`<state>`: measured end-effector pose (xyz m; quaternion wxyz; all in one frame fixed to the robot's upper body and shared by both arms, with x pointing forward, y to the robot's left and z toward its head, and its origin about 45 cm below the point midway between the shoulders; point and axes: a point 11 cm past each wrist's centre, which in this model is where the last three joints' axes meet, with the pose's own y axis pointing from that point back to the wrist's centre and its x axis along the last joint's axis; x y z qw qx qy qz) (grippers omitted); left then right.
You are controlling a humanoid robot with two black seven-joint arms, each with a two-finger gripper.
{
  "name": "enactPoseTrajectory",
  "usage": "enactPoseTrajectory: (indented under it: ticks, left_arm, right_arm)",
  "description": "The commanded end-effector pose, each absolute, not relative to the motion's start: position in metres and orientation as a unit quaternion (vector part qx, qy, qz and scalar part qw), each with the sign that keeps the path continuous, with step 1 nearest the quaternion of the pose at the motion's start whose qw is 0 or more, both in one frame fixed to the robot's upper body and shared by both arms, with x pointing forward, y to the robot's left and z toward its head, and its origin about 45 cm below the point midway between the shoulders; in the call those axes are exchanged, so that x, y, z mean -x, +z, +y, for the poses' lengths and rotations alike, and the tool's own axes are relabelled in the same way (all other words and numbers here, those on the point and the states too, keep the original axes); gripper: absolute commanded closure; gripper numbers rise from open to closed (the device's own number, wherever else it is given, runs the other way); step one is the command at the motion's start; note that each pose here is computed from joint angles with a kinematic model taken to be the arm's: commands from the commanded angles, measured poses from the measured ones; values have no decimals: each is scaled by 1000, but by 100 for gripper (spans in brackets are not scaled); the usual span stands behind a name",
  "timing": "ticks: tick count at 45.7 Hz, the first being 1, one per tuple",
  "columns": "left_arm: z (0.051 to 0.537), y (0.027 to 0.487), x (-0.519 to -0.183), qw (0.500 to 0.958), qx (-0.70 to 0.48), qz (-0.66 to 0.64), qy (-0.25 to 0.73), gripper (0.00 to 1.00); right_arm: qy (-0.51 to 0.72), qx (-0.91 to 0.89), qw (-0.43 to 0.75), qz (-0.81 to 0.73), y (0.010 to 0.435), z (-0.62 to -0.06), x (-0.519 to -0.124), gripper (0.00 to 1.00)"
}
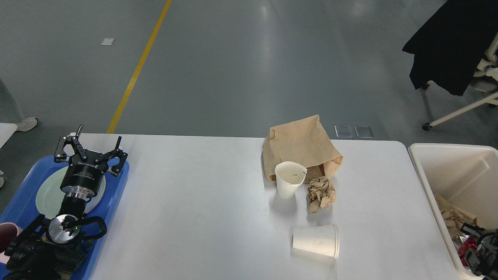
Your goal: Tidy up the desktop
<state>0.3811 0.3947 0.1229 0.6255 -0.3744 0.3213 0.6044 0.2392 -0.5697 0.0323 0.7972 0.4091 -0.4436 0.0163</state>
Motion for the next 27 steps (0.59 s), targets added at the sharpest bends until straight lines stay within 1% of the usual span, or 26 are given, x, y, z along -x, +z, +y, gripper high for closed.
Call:
enactPoseTrajectory:
  ticks: [1, 18, 21, 25, 27]
  left_arm:
    - [394, 123, -381, 626, 375, 321, 604, 4]
    - [395, 123, -381, 626, 374, 321, 604, 4]
    - [395, 123, -381, 626, 374, 321, 604, 4]
    - [395, 123, -381, 626, 374, 321, 604, 4]
    - [394, 123, -381, 626, 375, 321, 604, 4]
  right_arm:
    - [17, -407, 798, -444, 34, -572, -239, 0]
    - [10, -408, 798, -444, 37, -575, -241, 0]
    - [2, -410, 799, -440, 44, -577, -246, 0]
    - [-25, -416, 808, -417, 59, -590, -242, 0]
    - [-27, -427, 810, -401, 71, -588, -250, 0]
